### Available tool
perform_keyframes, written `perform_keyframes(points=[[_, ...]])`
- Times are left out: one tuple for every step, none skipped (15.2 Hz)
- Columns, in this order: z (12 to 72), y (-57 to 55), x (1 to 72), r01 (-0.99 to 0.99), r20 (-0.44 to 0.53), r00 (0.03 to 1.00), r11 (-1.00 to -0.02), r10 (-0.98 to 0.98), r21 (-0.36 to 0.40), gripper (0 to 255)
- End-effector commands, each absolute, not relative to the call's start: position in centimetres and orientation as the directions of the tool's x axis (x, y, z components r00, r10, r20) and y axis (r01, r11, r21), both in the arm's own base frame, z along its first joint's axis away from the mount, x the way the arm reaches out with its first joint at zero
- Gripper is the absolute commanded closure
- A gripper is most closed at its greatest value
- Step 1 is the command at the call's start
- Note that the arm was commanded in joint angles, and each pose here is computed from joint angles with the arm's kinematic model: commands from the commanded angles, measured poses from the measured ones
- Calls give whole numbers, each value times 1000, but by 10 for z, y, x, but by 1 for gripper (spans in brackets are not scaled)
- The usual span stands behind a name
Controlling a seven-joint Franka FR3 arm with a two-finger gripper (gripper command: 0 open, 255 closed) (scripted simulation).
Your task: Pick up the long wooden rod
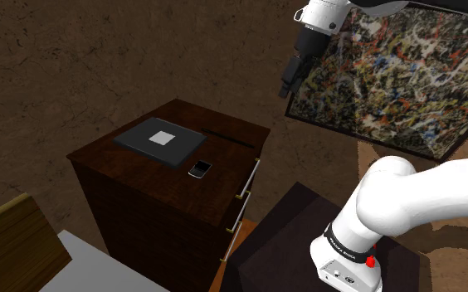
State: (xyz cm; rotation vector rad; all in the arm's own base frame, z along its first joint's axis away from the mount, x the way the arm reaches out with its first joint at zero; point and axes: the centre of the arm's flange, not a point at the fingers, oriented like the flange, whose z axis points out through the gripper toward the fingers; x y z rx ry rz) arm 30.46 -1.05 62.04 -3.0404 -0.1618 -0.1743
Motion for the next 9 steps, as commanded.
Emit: perform_keyframes(points=[[620, -10, 305, 111, 119, 988, -990, 100, -85, 0], [611, -15, 312, 116, 118, 987, -990, 106, -83, 0], [602, -20, 320, 121, 118, 987, -989, 111, -81, 0], [593, -25, 328, 126, 118, 986, -989, 116, -78, 0], [583, -30, 336, 131, 118, 986, -988, 122, -76, 0], [574, -35, 344, 136, 118, 985, -988, 127, -74, 0], [565, -40, 352, 141, 118, 984, -987, 132, -71, 0], [556, -45, 360, 146, 118, 983, -987, 137, -69, 0], [546, -50, 368, 151, 118, 983, -986, 143, -67, 0]])
